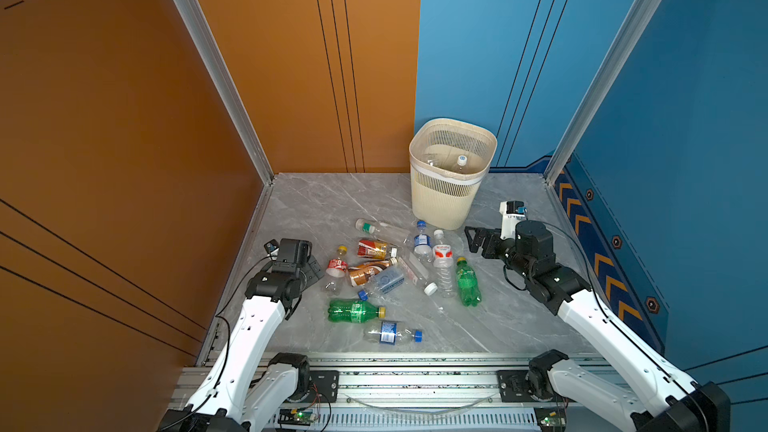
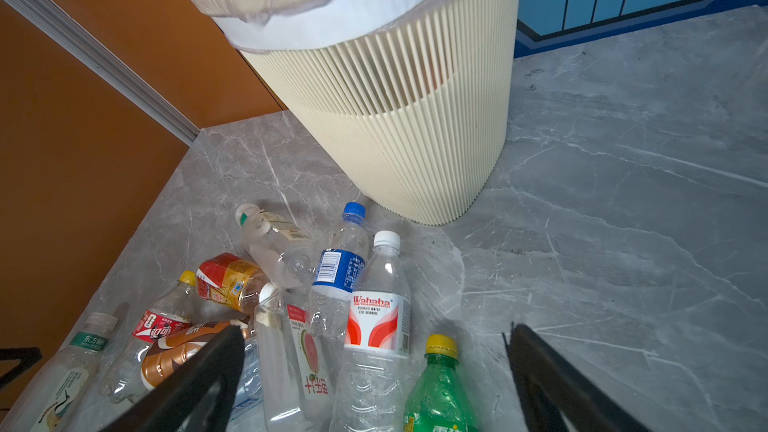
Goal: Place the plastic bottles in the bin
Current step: 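Withdraw the right gripper while the left gripper reaches for the small clear bottle, then grasp the small clear bottle with green label in the left gripper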
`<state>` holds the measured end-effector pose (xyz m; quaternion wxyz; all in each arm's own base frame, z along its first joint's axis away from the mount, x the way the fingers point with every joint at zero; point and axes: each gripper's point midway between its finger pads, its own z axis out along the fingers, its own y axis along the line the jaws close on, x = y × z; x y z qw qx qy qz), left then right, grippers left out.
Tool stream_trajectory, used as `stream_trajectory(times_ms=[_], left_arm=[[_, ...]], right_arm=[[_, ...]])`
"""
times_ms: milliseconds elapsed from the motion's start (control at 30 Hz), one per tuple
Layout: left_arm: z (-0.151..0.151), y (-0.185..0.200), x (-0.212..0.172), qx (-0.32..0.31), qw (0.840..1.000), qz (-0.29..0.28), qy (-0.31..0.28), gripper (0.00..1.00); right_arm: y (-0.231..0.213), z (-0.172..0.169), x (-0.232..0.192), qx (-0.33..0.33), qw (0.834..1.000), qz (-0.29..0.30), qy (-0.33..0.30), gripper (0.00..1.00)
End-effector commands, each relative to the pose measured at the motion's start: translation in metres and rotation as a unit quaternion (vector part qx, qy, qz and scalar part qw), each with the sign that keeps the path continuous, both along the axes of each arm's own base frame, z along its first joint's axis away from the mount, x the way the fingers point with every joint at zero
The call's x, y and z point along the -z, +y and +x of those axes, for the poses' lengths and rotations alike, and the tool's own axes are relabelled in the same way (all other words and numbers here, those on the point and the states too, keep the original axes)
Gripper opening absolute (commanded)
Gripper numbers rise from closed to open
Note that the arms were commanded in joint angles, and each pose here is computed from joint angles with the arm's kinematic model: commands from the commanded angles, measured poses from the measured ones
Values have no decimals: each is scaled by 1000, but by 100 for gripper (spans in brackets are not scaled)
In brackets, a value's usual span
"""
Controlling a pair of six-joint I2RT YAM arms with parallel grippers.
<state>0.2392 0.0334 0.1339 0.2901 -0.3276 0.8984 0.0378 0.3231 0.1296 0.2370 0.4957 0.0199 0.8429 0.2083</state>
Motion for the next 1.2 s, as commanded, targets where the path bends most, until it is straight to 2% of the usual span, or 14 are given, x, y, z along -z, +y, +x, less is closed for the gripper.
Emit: stream_trajectory(times_ms=[0, 233, 367, 733, 900, 1167], left_arm=[[-11, 20, 8, -8, 998, 44, 40, 98], [-19, 47, 18, -33, 995, 69, 70, 98], [-14, 55, 32, -56, 995, 43, 69, 98], [-14, 68, 79, -83, 984, 37, 155, 100], [-9, 61, 91, -76, 984, 15, 163, 90], [0, 52, 97, -66, 986, -14, 151, 87]], right_arm=[[-6, -3, 2, 13, 1000, 3, -1, 100], [-11, -6, 8, 20, 1000, 17, 4, 100], [-15, -5, 10, 28, 999, 25, 3, 100], [-25, -3, 12, 37, 999, 33, 5, 100], [-31, -3, 14, 45, 998, 36, 6, 100], [-31, -1, 17, 47, 998, 41, 9, 100]])
